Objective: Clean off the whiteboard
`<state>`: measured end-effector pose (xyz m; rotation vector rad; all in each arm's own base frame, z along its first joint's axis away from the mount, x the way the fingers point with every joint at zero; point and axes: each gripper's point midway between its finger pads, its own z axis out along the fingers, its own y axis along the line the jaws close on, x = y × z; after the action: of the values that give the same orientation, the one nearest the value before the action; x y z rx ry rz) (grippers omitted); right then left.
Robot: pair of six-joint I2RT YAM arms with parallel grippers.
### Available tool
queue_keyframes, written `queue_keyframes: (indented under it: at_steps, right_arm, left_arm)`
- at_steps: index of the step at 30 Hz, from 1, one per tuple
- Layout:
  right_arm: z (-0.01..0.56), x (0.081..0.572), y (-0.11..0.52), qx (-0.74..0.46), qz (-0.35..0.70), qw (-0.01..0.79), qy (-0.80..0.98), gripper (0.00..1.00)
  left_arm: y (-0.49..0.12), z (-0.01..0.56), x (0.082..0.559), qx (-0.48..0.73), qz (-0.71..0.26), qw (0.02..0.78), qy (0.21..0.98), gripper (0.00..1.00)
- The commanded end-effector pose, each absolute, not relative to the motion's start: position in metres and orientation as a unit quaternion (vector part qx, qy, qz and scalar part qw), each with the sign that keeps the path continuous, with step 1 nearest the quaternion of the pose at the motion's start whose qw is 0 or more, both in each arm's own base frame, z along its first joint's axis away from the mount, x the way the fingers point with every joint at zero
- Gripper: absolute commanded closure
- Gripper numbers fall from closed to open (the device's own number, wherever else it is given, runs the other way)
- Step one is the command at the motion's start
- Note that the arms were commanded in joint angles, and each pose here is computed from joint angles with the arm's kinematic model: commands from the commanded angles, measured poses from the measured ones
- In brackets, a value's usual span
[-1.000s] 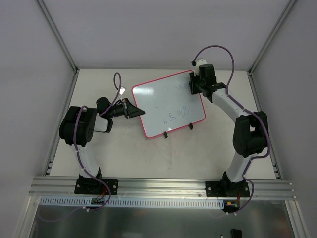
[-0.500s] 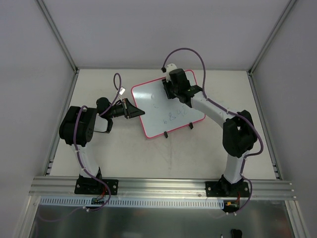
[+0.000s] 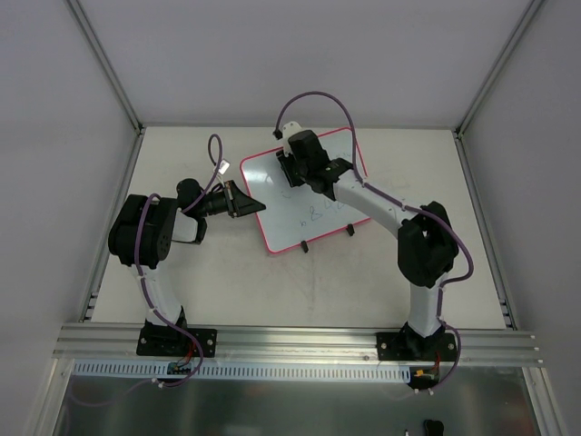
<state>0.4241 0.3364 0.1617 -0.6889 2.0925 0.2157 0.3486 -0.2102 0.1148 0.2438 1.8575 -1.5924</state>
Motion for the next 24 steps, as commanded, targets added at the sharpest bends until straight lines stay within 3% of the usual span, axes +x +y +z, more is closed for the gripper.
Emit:
queue_keyframes:
  at_steps: [1,24]
  right_arm:
    - [0.140,0.414,0.339,-0.292,0.121,0.402,0.859,1.00]
    - [0.130,0.494,0.167,-0.147,0.063,0.405,0.900,1.00]
  left_arm:
    - [-0.219,0.174,0.335,0.270,-0.586,0.477,0.596,1.00]
    - [-0.218,0.174,0.335,0.271,-0.586,0.478,0.596,1.00]
